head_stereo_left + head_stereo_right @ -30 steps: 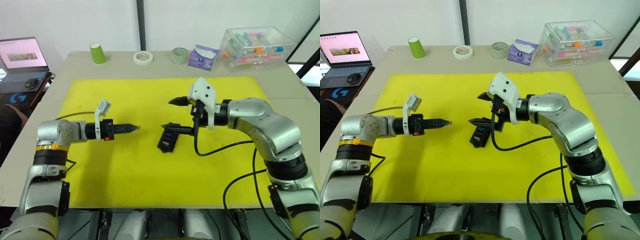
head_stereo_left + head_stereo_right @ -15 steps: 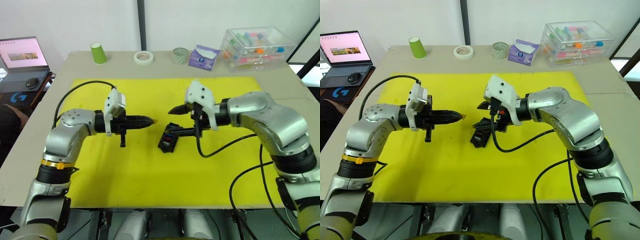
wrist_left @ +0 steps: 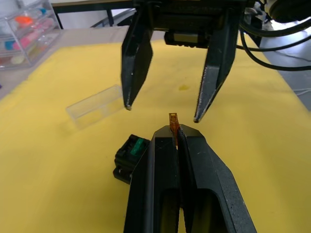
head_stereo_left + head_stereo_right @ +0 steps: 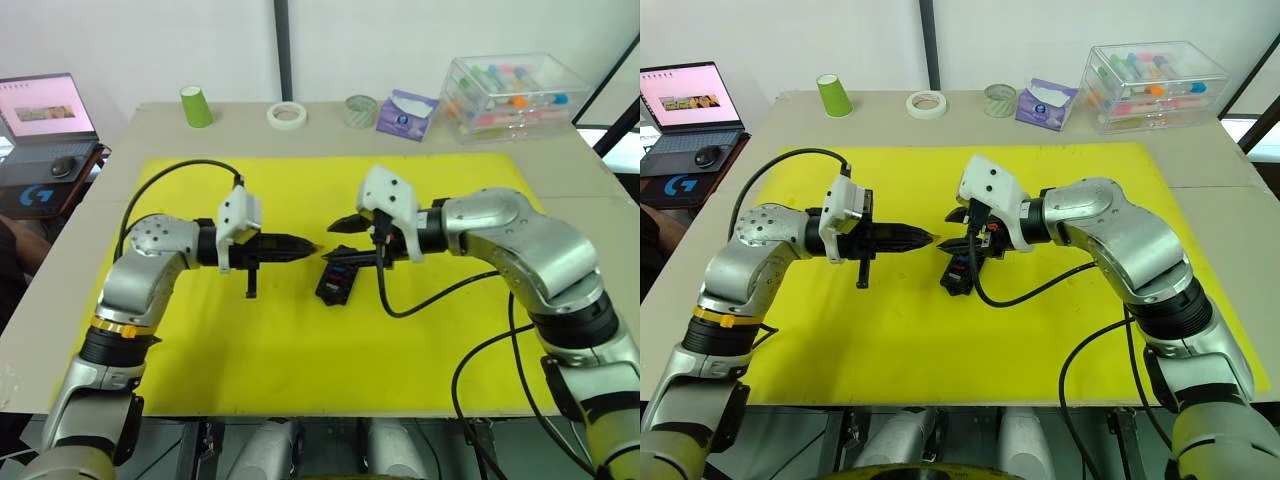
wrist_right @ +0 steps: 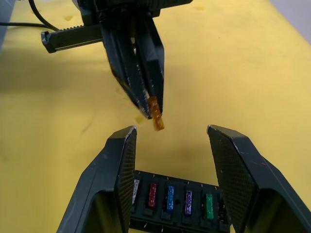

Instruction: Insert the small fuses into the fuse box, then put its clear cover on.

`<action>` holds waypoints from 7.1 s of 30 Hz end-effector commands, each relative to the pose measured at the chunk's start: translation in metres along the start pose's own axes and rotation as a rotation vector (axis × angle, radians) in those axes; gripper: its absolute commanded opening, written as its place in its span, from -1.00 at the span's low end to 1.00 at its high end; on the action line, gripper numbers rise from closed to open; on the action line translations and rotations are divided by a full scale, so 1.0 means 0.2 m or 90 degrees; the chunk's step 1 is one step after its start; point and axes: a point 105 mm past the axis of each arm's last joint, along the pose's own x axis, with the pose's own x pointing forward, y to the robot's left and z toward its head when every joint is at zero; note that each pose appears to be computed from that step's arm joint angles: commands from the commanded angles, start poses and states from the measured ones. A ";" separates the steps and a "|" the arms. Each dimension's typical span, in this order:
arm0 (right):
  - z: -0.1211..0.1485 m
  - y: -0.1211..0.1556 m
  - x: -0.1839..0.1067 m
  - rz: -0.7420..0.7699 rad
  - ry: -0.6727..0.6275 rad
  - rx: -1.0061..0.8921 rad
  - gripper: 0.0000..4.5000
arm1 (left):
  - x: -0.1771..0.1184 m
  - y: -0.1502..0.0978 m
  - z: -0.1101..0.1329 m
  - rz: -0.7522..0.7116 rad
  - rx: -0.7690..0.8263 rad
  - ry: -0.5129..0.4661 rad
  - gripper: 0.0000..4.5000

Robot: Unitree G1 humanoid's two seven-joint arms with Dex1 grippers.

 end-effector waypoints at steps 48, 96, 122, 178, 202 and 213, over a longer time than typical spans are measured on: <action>-0.16 -0.15 -0.06 -0.119 0.175 -0.080 -1.00 | 0.14 0.05 -0.16 0.116 -0.045 0.024 0.99; -0.14 -0.14 0.03 -0.154 0.237 -0.012 -1.00 | 0.22 0.05 -0.16 0.203 -0.078 0.001 0.99; -0.21 -0.17 0.04 -0.169 0.253 -0.010 -1.00 | 0.20 0.07 -0.17 0.217 -0.079 0.008 0.99; -0.18 -0.18 -0.04 -0.135 0.233 -0.020 0.23 | 0.19 0.07 -0.17 0.217 -0.084 0.017 1.00; -0.12 -0.12 -0.01 -0.138 0.097 0.024 -0.98 | 0.21 0.02 -0.16 0.167 -0.102 0.015 1.00; -0.23 -0.10 0.05 -0.135 0.105 0.058 -0.98 | 0.20 0.02 -0.17 0.171 -0.098 0.023 1.00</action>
